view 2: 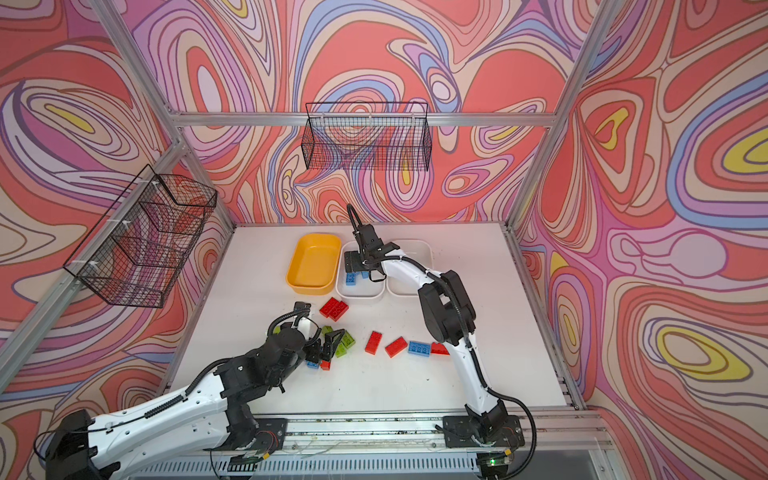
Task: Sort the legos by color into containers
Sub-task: 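Carry the blue brick with the right gripper into the nearer white tub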
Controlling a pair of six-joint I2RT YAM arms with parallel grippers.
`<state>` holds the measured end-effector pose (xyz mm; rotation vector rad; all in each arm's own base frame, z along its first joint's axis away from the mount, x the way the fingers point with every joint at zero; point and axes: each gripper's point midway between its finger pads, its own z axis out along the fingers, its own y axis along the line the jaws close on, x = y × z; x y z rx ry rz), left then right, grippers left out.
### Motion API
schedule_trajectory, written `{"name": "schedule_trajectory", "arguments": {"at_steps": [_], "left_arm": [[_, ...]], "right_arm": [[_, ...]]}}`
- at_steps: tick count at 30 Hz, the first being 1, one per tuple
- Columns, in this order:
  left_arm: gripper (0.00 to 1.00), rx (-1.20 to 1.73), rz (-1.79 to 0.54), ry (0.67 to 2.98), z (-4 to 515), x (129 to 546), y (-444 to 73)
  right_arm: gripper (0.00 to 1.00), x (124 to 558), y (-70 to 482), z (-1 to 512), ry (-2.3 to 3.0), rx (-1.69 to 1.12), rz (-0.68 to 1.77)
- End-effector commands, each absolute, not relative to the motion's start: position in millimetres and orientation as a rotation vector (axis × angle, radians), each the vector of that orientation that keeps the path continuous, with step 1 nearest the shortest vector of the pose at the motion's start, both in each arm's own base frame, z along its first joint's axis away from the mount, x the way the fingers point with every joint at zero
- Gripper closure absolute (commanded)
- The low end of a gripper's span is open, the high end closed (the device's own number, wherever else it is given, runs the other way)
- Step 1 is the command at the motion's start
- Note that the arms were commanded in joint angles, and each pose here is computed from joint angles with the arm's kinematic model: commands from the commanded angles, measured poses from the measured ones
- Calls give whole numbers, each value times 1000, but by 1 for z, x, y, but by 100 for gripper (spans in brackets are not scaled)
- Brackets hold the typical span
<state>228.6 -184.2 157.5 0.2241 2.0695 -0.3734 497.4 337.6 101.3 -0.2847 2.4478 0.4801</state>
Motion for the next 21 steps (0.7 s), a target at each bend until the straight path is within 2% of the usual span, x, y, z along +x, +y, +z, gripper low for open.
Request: {"name": "schedule_trajectory", "arguments": {"at_steps": [1,9,14,21], "left_arm": [[0,195,-374,2071,159,226,-176],[0,260,-556,2099,153,210,-197],[0,298,-573,2143,146,207,-210],[0,349,-665,2161,143,200,-241]], "right_arm": [[10,477,335,153,2368,-311,458],[12,391,266,138,2445,-245,313],[12,336,218,114,2503,-194,257],[12,288,185,87,2550,-181,249]]}}
